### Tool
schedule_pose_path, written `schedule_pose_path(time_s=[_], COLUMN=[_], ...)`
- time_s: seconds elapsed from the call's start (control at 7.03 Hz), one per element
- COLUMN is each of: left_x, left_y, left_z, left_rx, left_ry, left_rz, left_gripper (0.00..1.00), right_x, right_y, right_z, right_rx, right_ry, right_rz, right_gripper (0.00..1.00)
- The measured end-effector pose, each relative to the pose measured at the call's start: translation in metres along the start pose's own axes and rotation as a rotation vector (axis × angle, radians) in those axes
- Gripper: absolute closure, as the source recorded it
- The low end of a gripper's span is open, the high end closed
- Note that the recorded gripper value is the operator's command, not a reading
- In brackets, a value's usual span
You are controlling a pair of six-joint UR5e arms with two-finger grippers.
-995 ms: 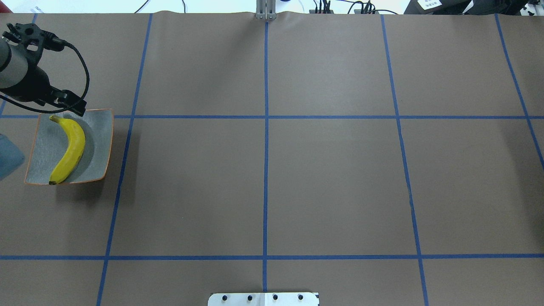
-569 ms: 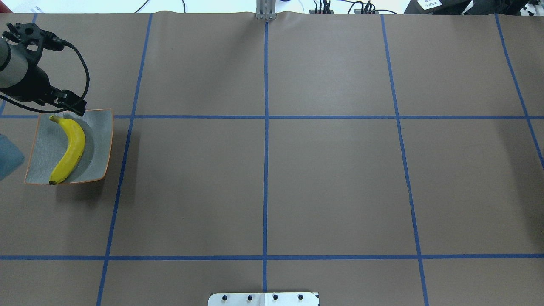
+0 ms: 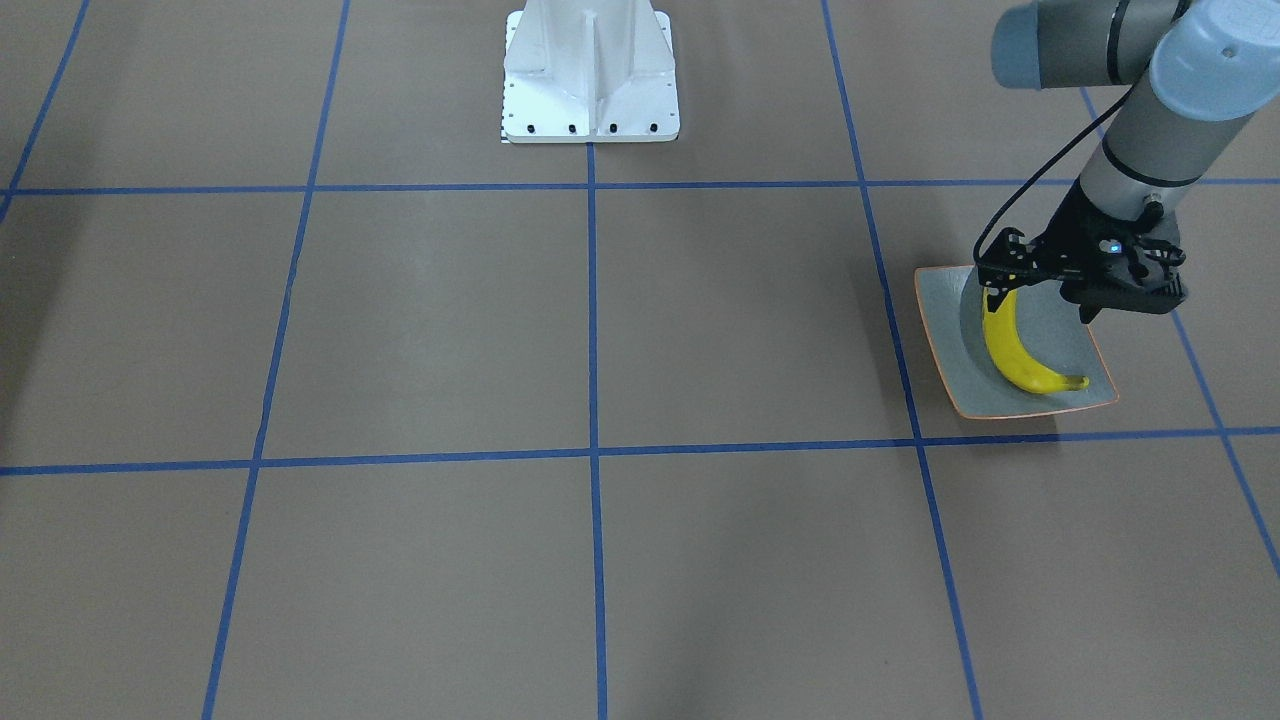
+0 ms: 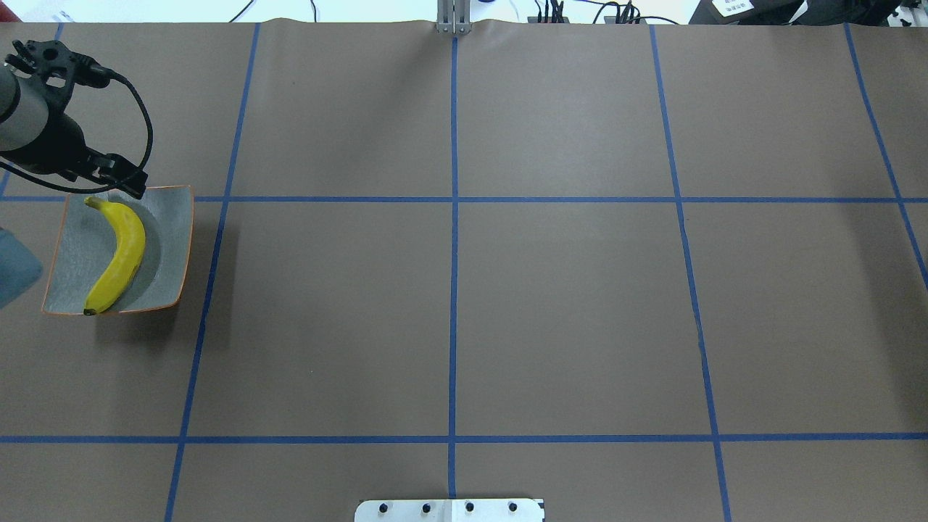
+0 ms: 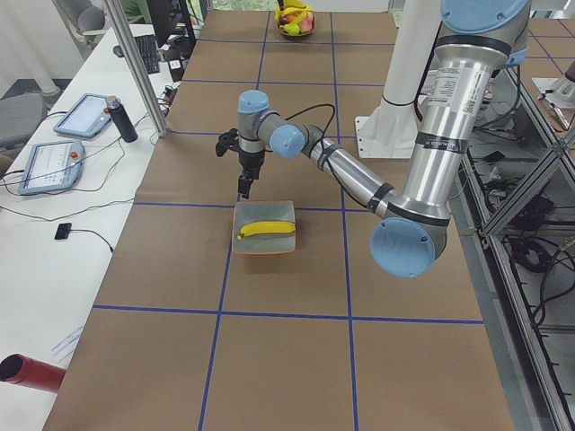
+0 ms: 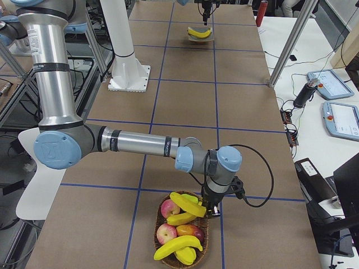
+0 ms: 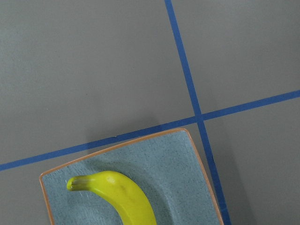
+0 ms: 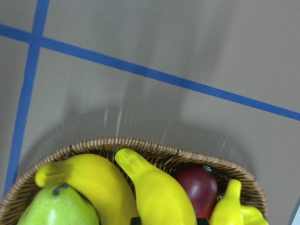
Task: Transfer all bananas from basket to plate
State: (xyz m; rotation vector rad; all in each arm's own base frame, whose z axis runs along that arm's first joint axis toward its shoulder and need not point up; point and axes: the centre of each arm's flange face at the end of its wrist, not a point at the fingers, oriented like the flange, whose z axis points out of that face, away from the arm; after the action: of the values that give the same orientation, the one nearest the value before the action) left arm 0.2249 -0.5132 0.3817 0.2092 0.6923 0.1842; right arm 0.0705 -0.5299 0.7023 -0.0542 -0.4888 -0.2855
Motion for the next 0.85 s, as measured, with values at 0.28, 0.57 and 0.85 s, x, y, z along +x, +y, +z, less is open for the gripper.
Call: schedule_pose_path(time_s=[0.28, 0.57, 0.85], left_x=[0.0, 0.005, 0.016], left_y=[0.0, -0.008, -0.026], left_z=[0.0, -0.001, 0.0], left_rx=[0.002, 0.012, 0.018], left_ry=[0.001, 0.007, 0.016], left_rz=[0.002, 0.006, 0.009], left_gripper=[0.0, 0.0, 0.0], right_x=[-0.015, -0.048, -0.124], right_y=[-0.026, -0.075, -0.125], right_z=[-0.045, -0.099, -0.132], right_rx=[0.055, 0.113, 0.154], right_ry=[0.004, -0.061, -0.227], right_rz=[-0.011, 0.04, 0.156], right_gripper=[1.0, 1.0, 1.0])
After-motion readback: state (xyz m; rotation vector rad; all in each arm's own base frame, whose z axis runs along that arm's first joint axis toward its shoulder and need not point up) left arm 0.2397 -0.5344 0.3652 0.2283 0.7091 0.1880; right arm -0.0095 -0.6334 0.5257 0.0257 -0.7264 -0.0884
